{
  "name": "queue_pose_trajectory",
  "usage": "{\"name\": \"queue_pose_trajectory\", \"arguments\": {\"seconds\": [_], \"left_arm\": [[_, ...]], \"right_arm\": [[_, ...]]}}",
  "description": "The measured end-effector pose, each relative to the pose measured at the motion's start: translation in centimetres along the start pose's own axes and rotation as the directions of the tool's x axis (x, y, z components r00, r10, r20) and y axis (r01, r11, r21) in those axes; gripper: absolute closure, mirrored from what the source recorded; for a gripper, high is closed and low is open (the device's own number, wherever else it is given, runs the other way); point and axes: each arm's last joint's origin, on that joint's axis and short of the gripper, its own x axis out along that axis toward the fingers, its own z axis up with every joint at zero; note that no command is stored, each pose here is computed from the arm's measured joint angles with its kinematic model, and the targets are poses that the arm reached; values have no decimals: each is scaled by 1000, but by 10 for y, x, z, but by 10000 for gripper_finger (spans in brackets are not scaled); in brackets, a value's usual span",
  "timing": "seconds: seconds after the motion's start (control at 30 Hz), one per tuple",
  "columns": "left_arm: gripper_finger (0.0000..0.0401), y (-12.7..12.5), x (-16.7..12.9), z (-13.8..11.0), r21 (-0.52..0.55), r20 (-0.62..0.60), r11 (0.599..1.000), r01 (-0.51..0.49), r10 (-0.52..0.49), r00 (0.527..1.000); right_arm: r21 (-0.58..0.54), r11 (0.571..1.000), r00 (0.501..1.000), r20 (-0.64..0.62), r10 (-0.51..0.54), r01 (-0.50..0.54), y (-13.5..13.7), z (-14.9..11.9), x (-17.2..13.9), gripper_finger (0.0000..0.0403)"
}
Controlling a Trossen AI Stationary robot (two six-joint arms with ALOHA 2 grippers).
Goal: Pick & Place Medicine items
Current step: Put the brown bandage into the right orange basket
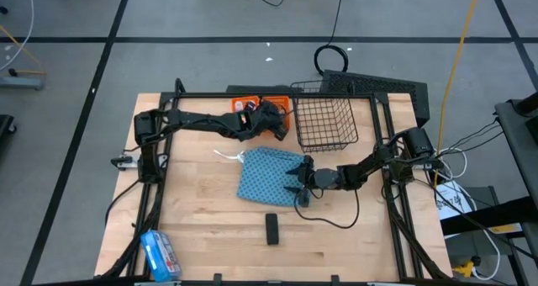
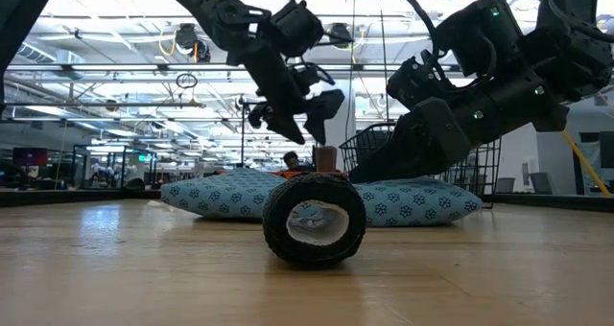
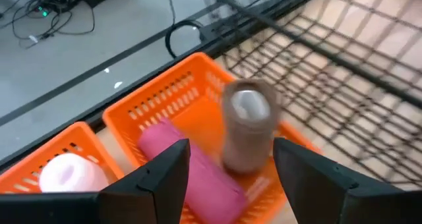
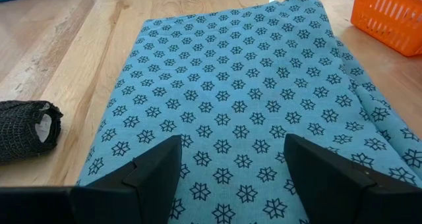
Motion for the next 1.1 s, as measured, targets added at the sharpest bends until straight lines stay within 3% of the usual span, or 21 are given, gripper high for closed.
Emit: {"name": "queue_pose_trajectory", "arguments": {"seconds": [0.2, 0.33, 0.47, 0.67, 0.87, 1.1], "left_arm": [[174, -20, -12, -7, 25, 9, 999, 37, -37, 999], [174, -26, -17, -9, 54, 47, 998, -23, 20, 999], [174, -18, -11, -5, 43, 73, 997, -59, 56, 996], [174, -9, 17, -8, -16, 17, 998, 66, -66, 998], [174, 1, 39, -20, -11, -15, 1000, -8, 8, 1000], [174, 10, 41, -13, -8, 3, 1000, -26, 26, 1000]], "right_arm": [[0, 1000, 1000, -1, 0, 0, 0, 0, 0, 147], [0, 1000, 1000, -1, 0, 0, 0, 0, 0, 147], [0, 1000, 1000, -1, 0, 0, 0, 0, 0, 147], [0, 1000, 1000, -1, 0, 0, 0, 0, 0, 147], [0, 1000, 1000, -1, -1, 1, 0, 0, 0, 147], [0, 1000, 1000, -1, 0, 0, 0, 0, 0, 147]]}}
